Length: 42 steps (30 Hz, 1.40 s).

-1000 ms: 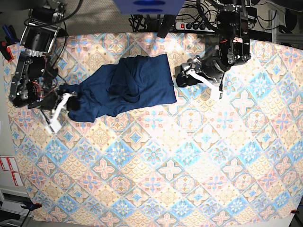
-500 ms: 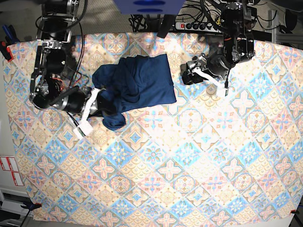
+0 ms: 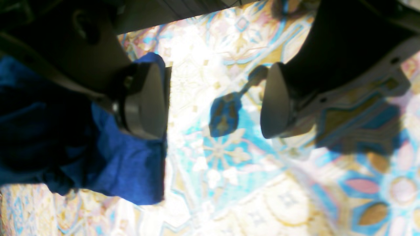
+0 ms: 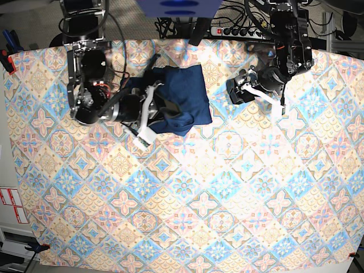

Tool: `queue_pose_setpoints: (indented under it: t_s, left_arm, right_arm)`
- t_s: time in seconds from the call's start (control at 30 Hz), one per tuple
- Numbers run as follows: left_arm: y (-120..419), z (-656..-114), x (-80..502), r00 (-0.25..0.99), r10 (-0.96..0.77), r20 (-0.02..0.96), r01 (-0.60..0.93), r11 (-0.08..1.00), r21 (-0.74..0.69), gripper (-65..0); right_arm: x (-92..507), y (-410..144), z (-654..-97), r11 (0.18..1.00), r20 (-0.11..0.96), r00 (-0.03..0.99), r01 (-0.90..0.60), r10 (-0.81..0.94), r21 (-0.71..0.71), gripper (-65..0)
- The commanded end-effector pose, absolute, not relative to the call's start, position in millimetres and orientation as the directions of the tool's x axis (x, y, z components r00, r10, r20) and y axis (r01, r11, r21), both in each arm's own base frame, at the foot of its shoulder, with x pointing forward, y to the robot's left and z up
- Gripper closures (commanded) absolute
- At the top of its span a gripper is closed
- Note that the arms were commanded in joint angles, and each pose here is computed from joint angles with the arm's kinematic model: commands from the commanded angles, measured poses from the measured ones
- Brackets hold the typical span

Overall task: Fold the T-shirt properly
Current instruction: 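Lift the right gripper's end and fold it over toward the left gripper, then move the left gripper onto the bundle's edge and grasp it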

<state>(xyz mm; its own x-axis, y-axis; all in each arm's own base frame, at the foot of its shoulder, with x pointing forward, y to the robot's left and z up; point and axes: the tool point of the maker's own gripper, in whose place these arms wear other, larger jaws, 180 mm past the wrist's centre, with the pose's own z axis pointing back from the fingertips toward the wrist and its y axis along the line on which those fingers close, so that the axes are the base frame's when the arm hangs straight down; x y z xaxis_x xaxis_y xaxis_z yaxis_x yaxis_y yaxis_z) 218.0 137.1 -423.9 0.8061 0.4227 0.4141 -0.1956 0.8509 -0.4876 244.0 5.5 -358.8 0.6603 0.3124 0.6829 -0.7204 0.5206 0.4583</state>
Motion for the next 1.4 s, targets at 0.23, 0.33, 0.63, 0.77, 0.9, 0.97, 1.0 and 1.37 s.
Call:
queue_pose_setpoints:
  t_s: [0.23, 0.33, 0.63, 0.77, 0.9, 0.97, 1.0, 1.37]
  left_arm:
    - [137, -414, 226, 0.791, 0.422, 0.443, -0.174, 0.850, -0.498, -44.2]
    - [137, -414, 226, 0.790, 0.422, 0.444, -0.174, 0.850, -0.498, -44.2]
    - [137, -414, 227, 0.790, 0.422, 0.445, -0.174, 0.850, -0.498, -44.2]
    - [135, -415, 225, 0.794, 0.418, 0.441, -0.171, 0.850, -0.499, -44.2]
    - [134, -410, 227, 0.790, 0.413, 0.453, -0.159, 0.851, -0.500, -44.2]
    - [128, -402, 230, 0.785, 0.404, 0.470, -0.135, 0.852, -0.505, -44.2]
    - [123, -399, 232, 0.787, 0.387, 0.481, -0.112, 0.855, -0.505, -44.2]
    - [82, -374, 282, 0.779, 0.255, 0.573, 0.076, 0.868, -0.490, -44.2]
  right_arm:
    - [245, 27, -374, 0.508, 0.694, 0.602, -0.772, 0.395, 0.381, -9.1]
    - [243, 28, -379, 0.505, 0.685, 0.588, -0.786, 0.430, 0.357, -18.2]
    - [278, 4, -357, 0.556, 0.731, 0.543, -0.786, 0.413, 0.269, -25.4]
    - [295, -44, -355, 0.651, 0.726, 0.569, -0.726, 0.387, 0.222, -25.4]
    - [301, -58, -354, 0.678, 0.727, 0.577, -0.703, 0.371, 0.212, -23.7]
    - [301, -58, -354, 0.678, 0.725, 0.580, -0.703, 0.371, 0.215, -20.8]
    - [301, -56, -355, 0.677, 0.725, 0.581, -0.703, 0.370, 0.218, -19.6]
    - [301, -56, -358, 0.678, 0.720, 0.590, -0.699, 0.366, 0.227, -17.6]
